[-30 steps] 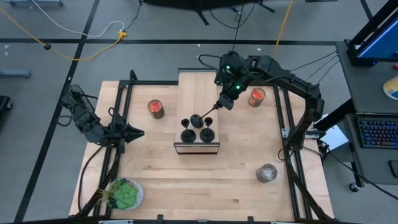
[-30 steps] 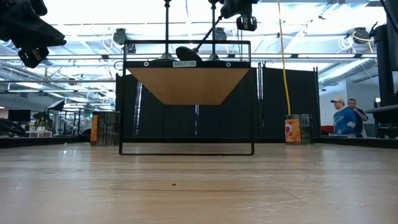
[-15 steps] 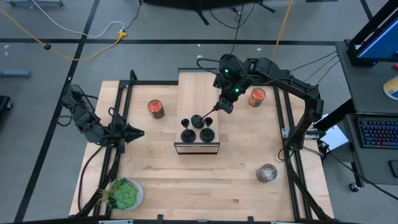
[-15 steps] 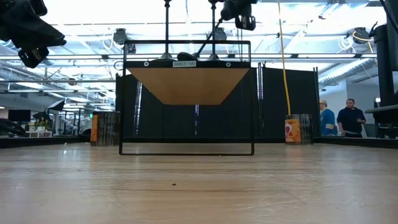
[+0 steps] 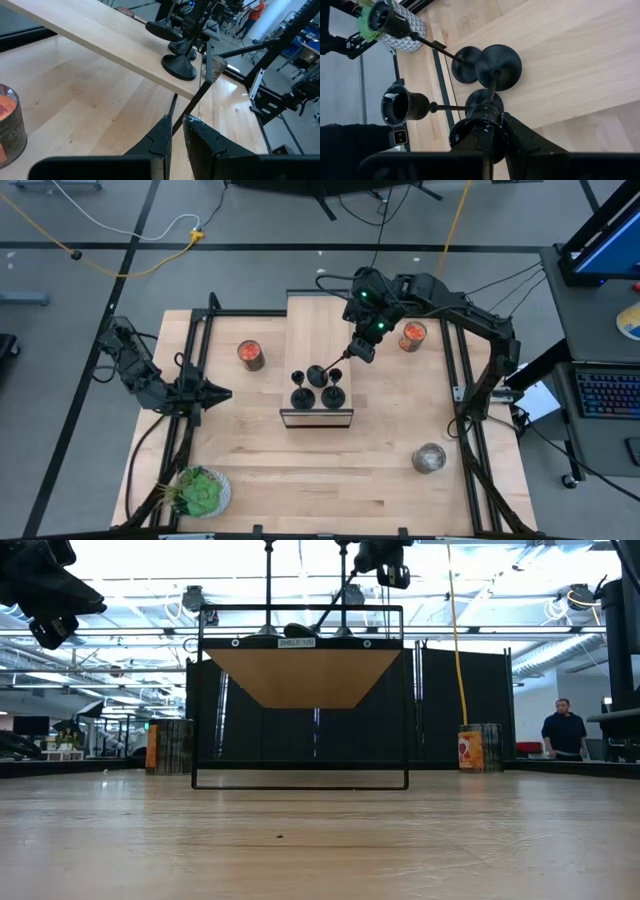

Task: Pick & Place candle stick holders
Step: Put the black candle holder on the shelf

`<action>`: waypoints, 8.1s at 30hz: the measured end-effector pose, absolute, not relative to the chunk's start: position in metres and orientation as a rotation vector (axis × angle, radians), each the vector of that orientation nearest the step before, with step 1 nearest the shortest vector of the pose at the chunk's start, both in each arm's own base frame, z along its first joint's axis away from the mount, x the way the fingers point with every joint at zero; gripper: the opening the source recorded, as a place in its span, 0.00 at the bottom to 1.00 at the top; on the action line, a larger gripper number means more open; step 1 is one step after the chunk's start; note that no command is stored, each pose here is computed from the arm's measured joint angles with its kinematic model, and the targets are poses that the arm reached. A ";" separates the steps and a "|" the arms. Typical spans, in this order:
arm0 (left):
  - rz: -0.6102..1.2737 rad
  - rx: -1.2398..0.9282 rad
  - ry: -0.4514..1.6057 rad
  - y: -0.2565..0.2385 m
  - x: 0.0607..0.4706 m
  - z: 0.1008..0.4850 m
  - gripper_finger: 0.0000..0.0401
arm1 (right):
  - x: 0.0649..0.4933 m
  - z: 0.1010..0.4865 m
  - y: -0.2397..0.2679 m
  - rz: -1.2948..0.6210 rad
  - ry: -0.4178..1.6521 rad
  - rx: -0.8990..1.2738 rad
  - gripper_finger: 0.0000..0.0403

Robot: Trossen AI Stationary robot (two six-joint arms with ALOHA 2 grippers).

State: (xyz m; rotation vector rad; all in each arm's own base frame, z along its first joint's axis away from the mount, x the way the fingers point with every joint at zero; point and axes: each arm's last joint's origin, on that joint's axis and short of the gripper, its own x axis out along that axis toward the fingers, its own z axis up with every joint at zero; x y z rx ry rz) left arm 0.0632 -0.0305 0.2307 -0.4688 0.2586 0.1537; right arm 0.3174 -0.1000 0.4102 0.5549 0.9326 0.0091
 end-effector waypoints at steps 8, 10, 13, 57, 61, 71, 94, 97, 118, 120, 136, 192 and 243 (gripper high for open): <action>0.154 -0.469 0.259 -0.031 0.063 0.231 0.13 | 0.319 0.411 -0.099 0.018 0.916 0.539 0.06; 0.154 -0.469 0.259 -0.031 0.063 0.231 0.13 | 0.319 0.411 -0.099 0.016 0.916 0.537 0.07; 0.153 -0.469 0.259 -0.031 0.063 0.231 0.13 | 0.319 0.411 -0.099 0.014 0.917 0.538 0.10; 0.153 -0.469 0.259 -0.031 0.063 0.231 0.13 | 0.345 0.404 -0.100 0.097 0.826 0.453 0.04; 0.153 -0.469 0.259 -0.031 0.063 0.231 0.13 | 0.346 0.404 -0.100 0.101 0.815 0.443 0.01; 0.153 -0.470 0.259 -0.030 0.063 0.231 0.13 | 0.347 0.405 -0.101 0.110 0.798 0.418 0.00; 0.153 -0.469 0.259 -0.031 0.063 0.231 0.13 | 0.350 0.407 -0.102 0.123 0.762 0.379 0.00; 0.153 -0.469 0.259 -0.031 0.063 0.231 0.13 | 0.350 0.407 -0.102 0.124 0.762 0.378 0.01; 0.154 -0.469 0.259 -0.031 0.063 0.230 0.13 | 0.348 0.407 -0.107 0.163 0.753 0.384 0.01; 0.154 -0.469 0.259 -0.031 0.063 0.230 0.13 | 0.348 0.408 -0.108 0.164 0.742 0.371 0.01; 0.153 -0.469 0.259 -0.031 0.063 0.230 0.13 | 0.350 0.409 -0.108 0.168 0.724 0.363 0.00; 0.346 -0.419 -0.005 -0.028 0.068 0.255 0.13 | 0.354 0.419 -0.122 0.154 0.591 0.350 0.00; 0.135 -0.241 0.219 0.082 0.229 0.270 0.55 | 0.183 0.374 -0.084 -0.395 0.443 0.384 0.00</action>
